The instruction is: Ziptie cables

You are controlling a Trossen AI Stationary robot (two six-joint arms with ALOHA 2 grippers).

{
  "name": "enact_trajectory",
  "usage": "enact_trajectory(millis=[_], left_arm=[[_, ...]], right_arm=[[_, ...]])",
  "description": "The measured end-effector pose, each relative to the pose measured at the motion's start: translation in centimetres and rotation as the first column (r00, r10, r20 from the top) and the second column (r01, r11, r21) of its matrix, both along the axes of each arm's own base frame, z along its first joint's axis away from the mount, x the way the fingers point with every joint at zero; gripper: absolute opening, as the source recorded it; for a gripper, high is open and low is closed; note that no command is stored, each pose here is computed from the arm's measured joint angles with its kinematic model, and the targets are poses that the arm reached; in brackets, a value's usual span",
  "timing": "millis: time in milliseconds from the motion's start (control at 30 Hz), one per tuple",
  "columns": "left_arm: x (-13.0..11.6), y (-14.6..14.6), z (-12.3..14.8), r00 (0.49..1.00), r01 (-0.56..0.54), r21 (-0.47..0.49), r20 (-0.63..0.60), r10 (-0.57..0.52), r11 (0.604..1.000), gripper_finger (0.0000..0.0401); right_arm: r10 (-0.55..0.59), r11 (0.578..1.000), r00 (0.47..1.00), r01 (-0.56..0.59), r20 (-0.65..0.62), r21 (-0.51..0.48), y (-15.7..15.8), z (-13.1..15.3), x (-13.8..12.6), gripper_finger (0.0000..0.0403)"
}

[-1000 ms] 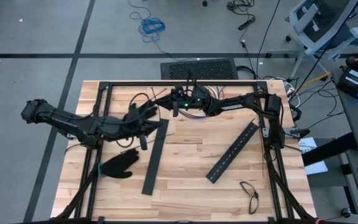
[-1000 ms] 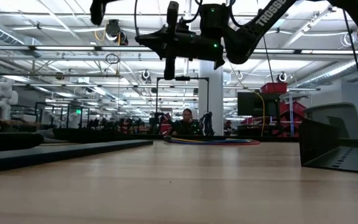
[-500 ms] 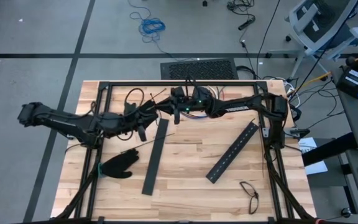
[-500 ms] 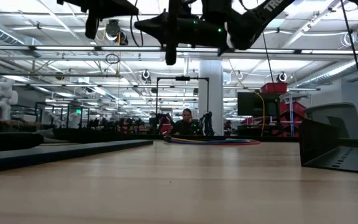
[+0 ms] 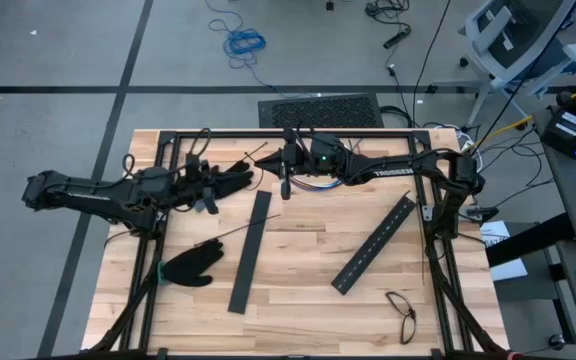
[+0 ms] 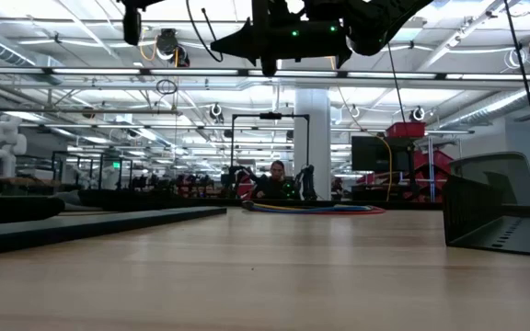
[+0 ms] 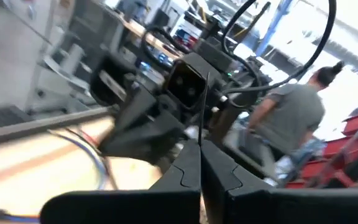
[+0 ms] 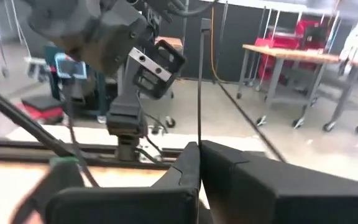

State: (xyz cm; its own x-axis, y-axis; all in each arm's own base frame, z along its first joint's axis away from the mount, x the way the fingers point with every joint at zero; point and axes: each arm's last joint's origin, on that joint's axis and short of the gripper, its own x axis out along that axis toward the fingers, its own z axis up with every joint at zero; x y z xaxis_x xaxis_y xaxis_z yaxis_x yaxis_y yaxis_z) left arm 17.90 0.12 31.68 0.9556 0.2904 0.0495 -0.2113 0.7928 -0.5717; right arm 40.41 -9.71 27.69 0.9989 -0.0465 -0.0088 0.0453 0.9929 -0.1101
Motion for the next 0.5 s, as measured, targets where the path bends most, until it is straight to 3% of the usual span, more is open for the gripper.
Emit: enact_trajectory(millis=[233, 400, 500], left_arm=[[1.0, 0.8, 0.4, 0.984, 0.156, -0.025, 0.091, -0.153, 0.987, 0.0000], [2.0, 2.9, 0.3, 0.948, 0.297, -0.167, 0.165, -0.271, 0.940, 0.0000], [2.2, 4.1, 0.1, 0.937, 0.334, -0.183, 0.172, -0.304, 0.925, 0.0000]], right_arm=[[-0.111, 0.992, 0.992, 0.114, 0.052, -0.049, -0.8, 0.5, -0.2, 0.0000], [-0.161, 0.983, 0.985, 0.166, 0.059, -0.076, -1.3, 0.6, -0.3, 0.0000], [-0.169, 0.980, 0.983, 0.175, 0.065, -0.096, -1.4, 0.7, -0.3, 0.0000]])
